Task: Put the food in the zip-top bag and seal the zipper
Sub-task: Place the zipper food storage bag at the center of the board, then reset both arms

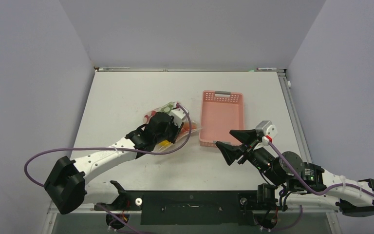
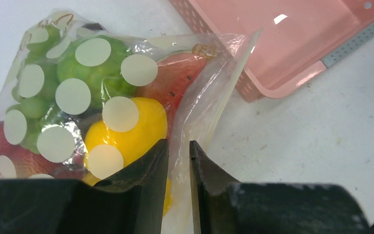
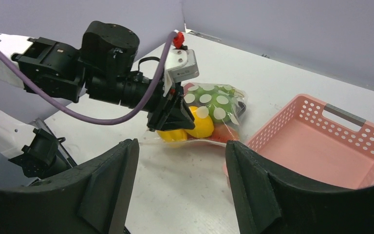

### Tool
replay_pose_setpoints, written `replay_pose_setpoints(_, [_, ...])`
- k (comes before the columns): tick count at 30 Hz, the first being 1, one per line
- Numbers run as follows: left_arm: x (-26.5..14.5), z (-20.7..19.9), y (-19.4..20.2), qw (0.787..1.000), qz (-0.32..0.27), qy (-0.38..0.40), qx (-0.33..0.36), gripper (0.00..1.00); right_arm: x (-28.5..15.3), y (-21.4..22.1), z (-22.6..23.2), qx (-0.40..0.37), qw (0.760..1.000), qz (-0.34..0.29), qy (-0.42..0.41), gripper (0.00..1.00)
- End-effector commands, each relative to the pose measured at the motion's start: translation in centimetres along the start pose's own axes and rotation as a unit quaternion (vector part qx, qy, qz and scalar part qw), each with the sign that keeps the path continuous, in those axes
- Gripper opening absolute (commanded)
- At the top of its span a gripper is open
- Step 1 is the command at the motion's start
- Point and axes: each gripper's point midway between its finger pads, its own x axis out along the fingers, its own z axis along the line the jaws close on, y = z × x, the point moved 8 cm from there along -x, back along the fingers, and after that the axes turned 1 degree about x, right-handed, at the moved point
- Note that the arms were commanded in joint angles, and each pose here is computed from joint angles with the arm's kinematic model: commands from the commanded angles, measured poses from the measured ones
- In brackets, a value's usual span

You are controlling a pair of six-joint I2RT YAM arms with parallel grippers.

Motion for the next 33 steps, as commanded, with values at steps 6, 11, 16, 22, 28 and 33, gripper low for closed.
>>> replay_pose_setpoints(6, [-3.3, -1.0, -0.7, 0.995, -0.069, 0.025, -0.073, 0.48, 0.0, -0.1, -0.5, 0.013, 1.000, -0.001, 0.028, 0.73])
replay_pose_setpoints(11, [-5.2, -0.9, -1.1, 0.991, -0.092, 0.024, -0.097, 0.66, -0.1, 0.4, -0.8, 0.011, 0.999, 0.003, 0.038, 0.79])
replay_pose_setpoints(16, [-7.8, -0.8, -1.9, 0.986, -0.122, 0.030, -0.107, 0.84, -0.3, 1.0, -1.2, 0.011, 0.998, 0.005, 0.054, 0.84])
replay_pose_setpoints(22, [-10.8, -0.6, -2.8, 0.982, -0.145, 0.037, -0.115, 0.96, -0.2, 1.3, -1.5, 0.007, 0.998, 0.009, 0.069, 0.90])
replay_pose_setpoints(28, [-13.0, -0.1, -3.1, 0.981, -0.130, 0.016, -0.146, 0.96, 0.6, 2.1, -1.5, -0.017, 0.994, 0.035, 0.099, 0.95])
replay_pose_setpoints(33, [-13.9, -0.1, -3.2, 0.984, -0.097, 0.014, -0.146, 0.96, 1.9, 3.2, -1.1, -0.048, 0.990, 0.055, 0.123, 0.90])
